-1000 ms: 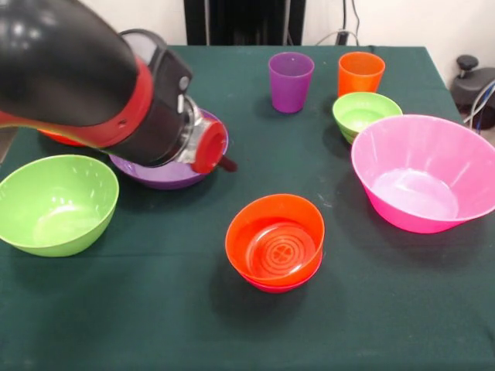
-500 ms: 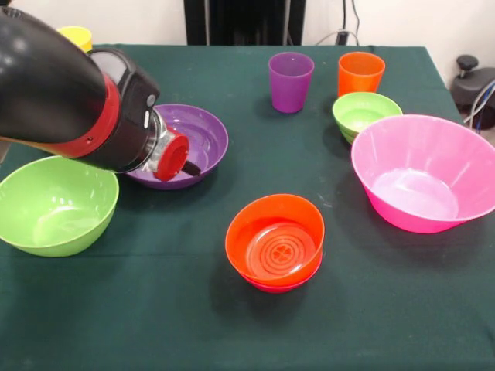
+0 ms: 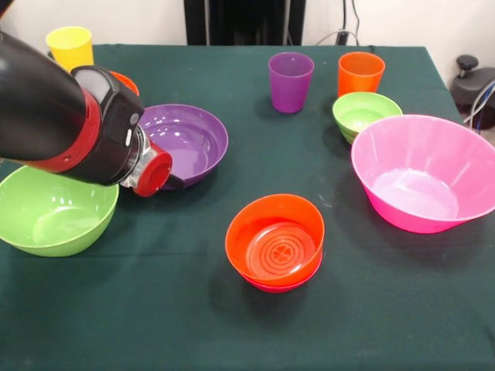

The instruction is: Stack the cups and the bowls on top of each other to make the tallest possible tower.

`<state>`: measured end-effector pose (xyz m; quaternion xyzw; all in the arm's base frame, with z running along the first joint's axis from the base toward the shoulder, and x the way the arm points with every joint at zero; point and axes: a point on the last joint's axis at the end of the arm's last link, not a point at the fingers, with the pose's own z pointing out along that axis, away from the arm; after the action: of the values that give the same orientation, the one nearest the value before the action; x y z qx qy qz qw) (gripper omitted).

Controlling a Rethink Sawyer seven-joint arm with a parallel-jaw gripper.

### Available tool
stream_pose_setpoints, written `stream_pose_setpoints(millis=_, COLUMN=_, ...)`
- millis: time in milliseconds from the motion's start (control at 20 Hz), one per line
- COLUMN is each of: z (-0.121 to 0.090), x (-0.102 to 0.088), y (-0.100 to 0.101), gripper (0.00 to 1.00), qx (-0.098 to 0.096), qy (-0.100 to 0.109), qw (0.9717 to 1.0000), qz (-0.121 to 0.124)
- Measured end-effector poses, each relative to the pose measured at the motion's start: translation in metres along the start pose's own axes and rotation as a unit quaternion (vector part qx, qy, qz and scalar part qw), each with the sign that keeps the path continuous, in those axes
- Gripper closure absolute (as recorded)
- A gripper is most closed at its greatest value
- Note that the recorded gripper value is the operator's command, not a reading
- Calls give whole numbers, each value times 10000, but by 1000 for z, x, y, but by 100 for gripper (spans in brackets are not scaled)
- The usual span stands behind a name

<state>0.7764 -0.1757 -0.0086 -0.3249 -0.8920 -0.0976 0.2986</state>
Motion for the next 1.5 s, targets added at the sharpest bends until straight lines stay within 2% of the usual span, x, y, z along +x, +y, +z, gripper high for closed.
stream_pose_setpoints(millis=250, z=4, x=-1, y=7, gripper=0, qx=-5, qy=2, qw=10000, qz=12)
stream_pose_setpoints(millis=600, z=4, x=9, y=23, gripper=0, qx=8, qy=17, qw=9999, qz=-101)
stream_pose_setpoints(millis=850, z=0, x=15, y=24, gripper=0, qx=-31, qy=65, qw=9998, qz=-169)
stream_pose_setpoints(millis=900, z=-4, x=16, y=24, gripper=100, qx=-47, qy=25, qw=9998, qz=-185)
stream_pose_setpoints(millis=1500, z=-10, x=13, y=18, gripper=100, qx=17, qy=-166, qw=9998, qz=-90)
